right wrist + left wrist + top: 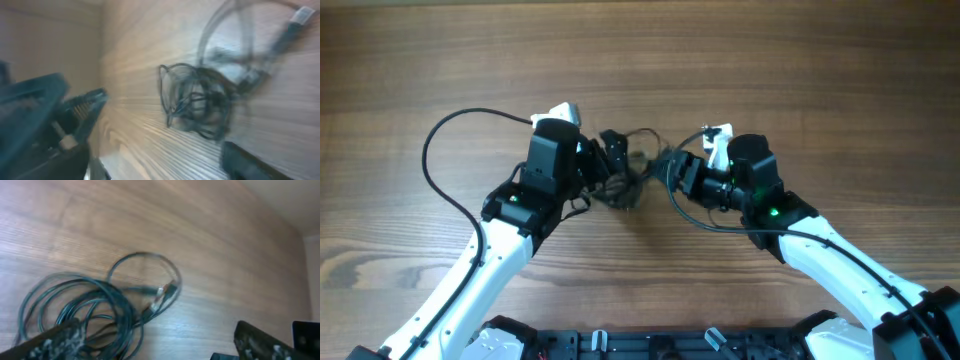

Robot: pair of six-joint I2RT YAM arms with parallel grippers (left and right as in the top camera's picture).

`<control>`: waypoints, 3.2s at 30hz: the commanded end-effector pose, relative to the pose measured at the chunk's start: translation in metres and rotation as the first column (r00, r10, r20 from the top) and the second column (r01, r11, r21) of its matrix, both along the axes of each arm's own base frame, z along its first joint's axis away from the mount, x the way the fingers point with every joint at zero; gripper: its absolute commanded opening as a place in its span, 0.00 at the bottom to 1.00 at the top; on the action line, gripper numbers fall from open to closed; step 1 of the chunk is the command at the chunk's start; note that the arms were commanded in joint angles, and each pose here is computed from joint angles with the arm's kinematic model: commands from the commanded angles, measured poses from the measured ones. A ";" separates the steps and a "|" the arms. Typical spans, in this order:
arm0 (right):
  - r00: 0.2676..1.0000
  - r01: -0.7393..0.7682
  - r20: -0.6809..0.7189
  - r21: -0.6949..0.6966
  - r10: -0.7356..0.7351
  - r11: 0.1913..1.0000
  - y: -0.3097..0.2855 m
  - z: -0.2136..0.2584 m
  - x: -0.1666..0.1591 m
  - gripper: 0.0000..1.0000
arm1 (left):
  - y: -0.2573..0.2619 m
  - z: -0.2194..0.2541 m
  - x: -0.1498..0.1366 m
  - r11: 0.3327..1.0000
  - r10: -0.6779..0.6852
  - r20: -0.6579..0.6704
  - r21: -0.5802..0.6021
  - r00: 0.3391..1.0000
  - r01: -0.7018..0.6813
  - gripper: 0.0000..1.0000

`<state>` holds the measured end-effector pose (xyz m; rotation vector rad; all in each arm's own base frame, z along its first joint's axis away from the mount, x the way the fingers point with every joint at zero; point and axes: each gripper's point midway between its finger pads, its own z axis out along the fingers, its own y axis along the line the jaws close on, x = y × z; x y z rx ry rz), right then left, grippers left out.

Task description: Untangle cables

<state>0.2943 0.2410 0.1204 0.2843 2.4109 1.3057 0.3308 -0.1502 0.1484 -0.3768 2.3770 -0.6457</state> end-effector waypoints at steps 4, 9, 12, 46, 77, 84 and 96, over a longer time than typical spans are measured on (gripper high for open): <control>0.994 -0.040 0.099 -0.131 0.054 0.991 -0.008 -0.009 0.001 0.86 | 0.022 -0.007 0.001 0.991 0.113 -0.021 0.075 0.993 -0.111 1.00; 0.957 -0.172 0.205 -0.174 0.206 0.970 0.004 0.017 0.002 0.78 | 0.079 -0.015 0.006 0.888 0.460 -0.096 0.033 0.883 -0.459 1.00; 0.939 -0.181 0.248 -0.240 0.240 0.954 0.004 0.037 0.012 0.77 | 0.098 -0.022 0.004 0.863 0.498 -0.165 0.000 0.852 -0.504 1.00; 0.524 -0.553 0.192 -0.664 0.830 0.503 0.179 -0.104 -0.006 0.50 | 0.212 -0.049 -0.040 0.636 0.730 -0.368 0.054 0.576 -0.770 1.00; 0.624 -0.599 0.035 -0.620 0.781 0.506 0.165 -0.155 -0.017 0.20 | 0.212 -0.051 -0.043 0.635 0.729 -0.380 0.065 0.570 -0.769 1.00; 0.642 -0.528 0.160 -0.616 0.749 0.584 0.165 -0.088 0.006 0.05 | 0.212 -0.051 -0.043 0.635 0.729 -0.380 0.064 0.570 -0.770 1.00; 0.714 -0.343 0.405 -0.510 0.572 0.789 0.128 0.074 0.033 0.04 | 0.137 -0.026 -0.022 0.937 0.238 -0.301 -0.178 0.923 -0.300 0.99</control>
